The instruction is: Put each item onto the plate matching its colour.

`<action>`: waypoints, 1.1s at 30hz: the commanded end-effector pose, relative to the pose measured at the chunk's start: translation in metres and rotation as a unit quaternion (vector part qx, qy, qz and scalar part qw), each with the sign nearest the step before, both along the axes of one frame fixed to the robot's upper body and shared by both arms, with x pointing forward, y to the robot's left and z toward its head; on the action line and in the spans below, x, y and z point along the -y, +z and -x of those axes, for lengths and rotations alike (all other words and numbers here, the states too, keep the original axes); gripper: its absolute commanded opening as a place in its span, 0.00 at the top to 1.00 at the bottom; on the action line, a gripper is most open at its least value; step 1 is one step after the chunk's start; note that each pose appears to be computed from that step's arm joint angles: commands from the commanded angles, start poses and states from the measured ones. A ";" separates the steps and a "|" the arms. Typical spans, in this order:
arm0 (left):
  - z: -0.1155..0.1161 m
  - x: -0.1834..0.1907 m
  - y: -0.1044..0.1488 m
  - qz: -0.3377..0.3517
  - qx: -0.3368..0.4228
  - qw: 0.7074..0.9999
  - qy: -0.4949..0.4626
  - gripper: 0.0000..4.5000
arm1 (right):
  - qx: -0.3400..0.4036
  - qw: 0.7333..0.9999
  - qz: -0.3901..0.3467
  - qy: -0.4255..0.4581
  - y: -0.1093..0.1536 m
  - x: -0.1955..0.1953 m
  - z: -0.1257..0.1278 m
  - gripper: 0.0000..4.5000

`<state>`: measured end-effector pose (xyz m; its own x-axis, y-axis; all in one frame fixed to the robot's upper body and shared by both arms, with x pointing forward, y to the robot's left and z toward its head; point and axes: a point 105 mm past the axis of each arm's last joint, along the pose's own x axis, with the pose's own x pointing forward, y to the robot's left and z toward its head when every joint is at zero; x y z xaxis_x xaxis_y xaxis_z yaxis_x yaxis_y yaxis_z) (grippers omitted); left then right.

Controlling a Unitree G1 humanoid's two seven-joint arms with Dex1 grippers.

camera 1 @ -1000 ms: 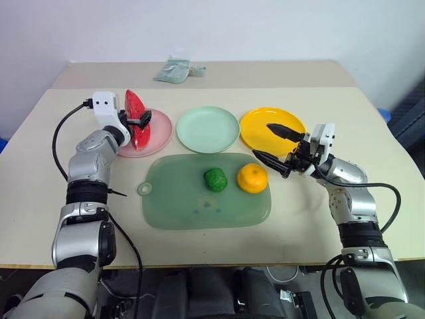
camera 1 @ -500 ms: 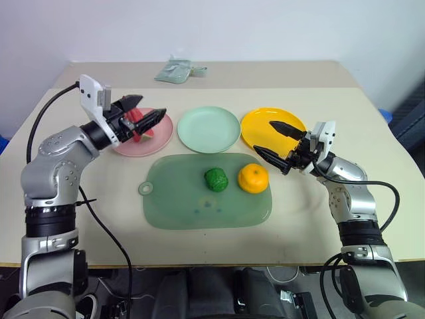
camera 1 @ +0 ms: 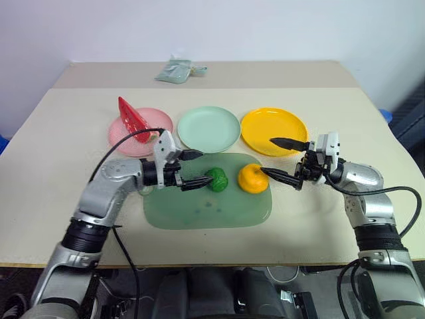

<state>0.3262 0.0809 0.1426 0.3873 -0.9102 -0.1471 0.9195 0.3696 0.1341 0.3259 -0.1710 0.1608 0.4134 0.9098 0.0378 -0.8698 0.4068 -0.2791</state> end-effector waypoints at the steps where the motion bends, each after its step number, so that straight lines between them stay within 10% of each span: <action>1: -0.004 0.007 -0.005 -0.015 0.035 0.999 0.007 0.02 | 0.031 1.000 0.002 -0.003 0.011 0.002 0.004 0.00; 8: -0.002 0.024 -0.027 -0.026 0.006 1.000 -0.008 0.02 | 0.031 0.999 0.006 -0.016 0.006 0.007 0.005 0.00; 15: -0.003 0.027 -0.033 -0.040 0.001 0.999 -0.007 0.41 | 0.031 0.999 0.004 -0.022 0.005 0.009 0.002 0.00; 22: -0.077 -0.007 0.047 0.122 0.080 0.966 0.214 0.41 | 0.030 0.999 -0.001 -0.026 0.001 0.008 0.000 0.00; 33: -0.134 0.009 0.035 0.085 0.066 0.941 0.321 0.41 | 0.038 0.991 -0.078 -0.102 0.027 -0.004 -0.037 0.00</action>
